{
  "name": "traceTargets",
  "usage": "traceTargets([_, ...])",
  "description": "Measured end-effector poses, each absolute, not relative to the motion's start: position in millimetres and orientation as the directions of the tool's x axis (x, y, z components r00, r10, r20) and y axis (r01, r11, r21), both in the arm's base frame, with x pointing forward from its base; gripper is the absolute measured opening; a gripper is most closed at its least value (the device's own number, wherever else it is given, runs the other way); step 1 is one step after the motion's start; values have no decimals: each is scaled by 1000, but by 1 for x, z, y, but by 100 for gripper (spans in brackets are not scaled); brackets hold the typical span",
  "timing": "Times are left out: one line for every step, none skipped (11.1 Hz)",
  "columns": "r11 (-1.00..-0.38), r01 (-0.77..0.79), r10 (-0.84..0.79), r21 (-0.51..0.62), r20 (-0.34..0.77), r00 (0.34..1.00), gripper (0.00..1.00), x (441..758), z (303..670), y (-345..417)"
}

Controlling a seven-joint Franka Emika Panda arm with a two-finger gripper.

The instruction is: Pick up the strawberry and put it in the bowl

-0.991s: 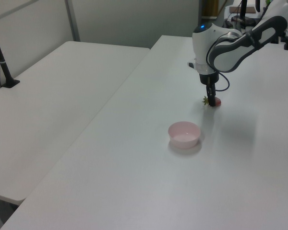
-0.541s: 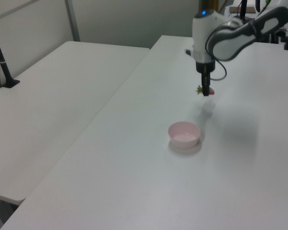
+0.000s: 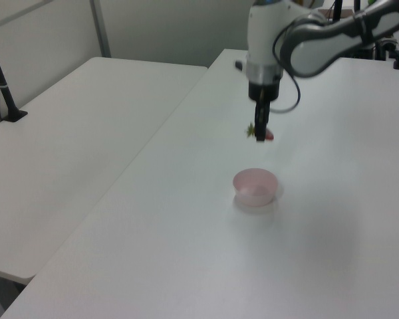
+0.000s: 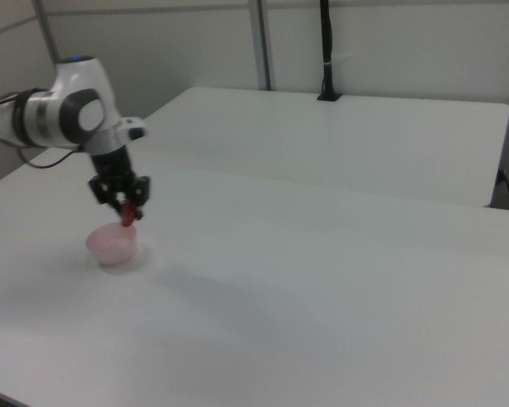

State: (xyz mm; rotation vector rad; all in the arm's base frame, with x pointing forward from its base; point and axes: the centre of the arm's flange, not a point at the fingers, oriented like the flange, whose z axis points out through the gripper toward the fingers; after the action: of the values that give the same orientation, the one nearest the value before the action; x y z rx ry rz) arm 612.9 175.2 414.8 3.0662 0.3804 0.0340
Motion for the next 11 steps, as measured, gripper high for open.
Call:
traceTargets([-967, 246, 246, 61, -7, 969, 43, 604, 398, 213])
traceTargets([-966, 249, 248, 68, -24, 968, 43, 597, 384, 236])
traceTargets([-965, 252, 249, 75, -42, 968, 44, 594, 371, 248])
traceTargets([-965, 250, 246, 81, -53, 968, 45, 596, 362, 248])
traceTargets([-967, 242, 238, 83, -49, 970, 49, 600, 358, 244])
traceTargets([-973, 216, 213, 84, -40, 976, 55, 602, 359, 241])
traceTargets([-979, 184, 182, 88, -32, 983, 69, 603, 361, 242])
traceTargets([-981, 167, 165, 99, -24, 986, 82, 602, 362, 248])
traceTargets([-983, 149, 148, 109, -16, 989, 98, 599, 363, 256])
traceTargets([-986, 120, 121, 113, -2, 993, 100, 599, 368, 260])
traceTargets([-990, 88, 89, 112, 4, 996, 100, 602, 382, 253])
